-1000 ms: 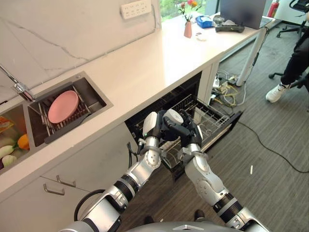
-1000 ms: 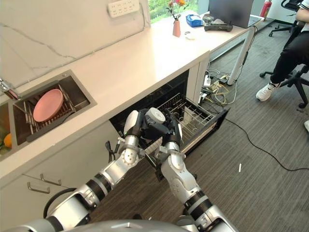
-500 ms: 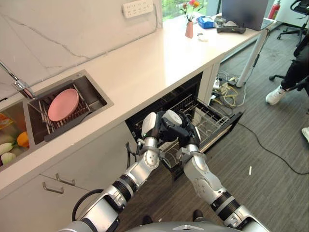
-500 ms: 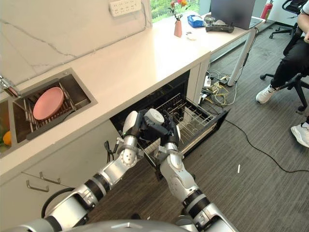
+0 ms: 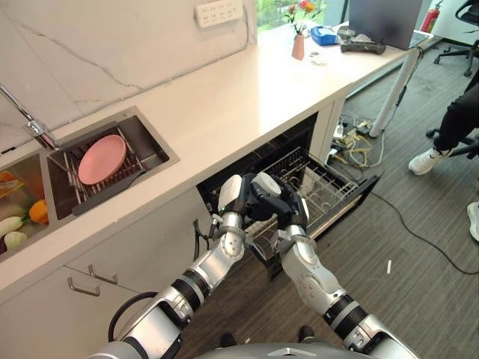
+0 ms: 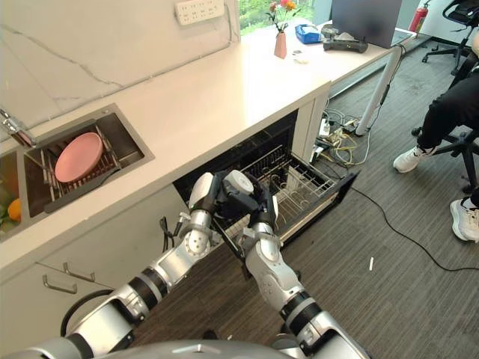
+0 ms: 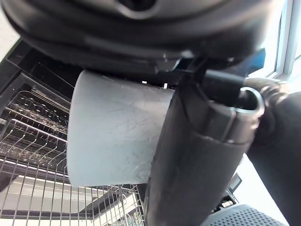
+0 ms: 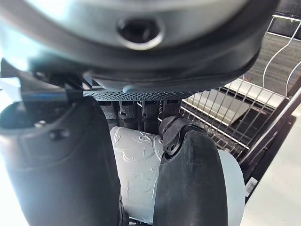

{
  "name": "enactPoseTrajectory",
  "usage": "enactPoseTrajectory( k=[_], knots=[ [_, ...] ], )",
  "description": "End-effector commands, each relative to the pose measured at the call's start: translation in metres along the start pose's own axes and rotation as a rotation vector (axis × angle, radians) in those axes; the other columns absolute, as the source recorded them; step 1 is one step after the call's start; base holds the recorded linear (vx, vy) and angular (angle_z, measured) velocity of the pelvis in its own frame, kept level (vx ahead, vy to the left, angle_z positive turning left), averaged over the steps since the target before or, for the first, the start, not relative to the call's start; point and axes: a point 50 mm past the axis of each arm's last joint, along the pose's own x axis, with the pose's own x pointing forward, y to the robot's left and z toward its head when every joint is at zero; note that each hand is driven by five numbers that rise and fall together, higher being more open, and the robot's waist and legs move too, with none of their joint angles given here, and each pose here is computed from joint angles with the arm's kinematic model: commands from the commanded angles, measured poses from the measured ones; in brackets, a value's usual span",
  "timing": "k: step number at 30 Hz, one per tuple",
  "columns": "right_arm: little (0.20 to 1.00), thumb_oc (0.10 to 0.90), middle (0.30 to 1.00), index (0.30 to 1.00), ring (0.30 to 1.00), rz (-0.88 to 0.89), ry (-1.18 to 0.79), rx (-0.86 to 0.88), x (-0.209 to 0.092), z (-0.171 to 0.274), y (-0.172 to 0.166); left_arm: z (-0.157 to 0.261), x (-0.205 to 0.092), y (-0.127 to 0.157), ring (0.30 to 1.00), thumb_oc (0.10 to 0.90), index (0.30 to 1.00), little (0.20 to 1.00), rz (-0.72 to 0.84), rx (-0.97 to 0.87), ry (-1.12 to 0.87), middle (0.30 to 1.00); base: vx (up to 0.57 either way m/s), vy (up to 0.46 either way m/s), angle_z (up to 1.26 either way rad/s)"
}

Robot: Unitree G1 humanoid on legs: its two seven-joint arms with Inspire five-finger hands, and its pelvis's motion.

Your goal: Place the dishes in the dishwasher.

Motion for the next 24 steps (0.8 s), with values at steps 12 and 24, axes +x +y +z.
enactPoseTrajectory(
  k=[12,24],
  knots=[
    [0.3,0.4,0.3,0.3,0.3,0.078,-0.31,0.131,0.014,0.072,0.059,0.134,0.014,-0.005,0.434,0.489,0.434,0.434,-0.022,-0.051,-0.595,0.434,0.0,0.0,0.0],
    [0.3,0.4,0.3,0.3,0.3,-0.116,-0.613,0.083,0.019,0.134,0.031,0.136,0.008,-0.004,0.9,0.8,0.9,0.9,-0.111,0.039,-0.666,0.9,0.0,0.001,0.0]
  ],
)
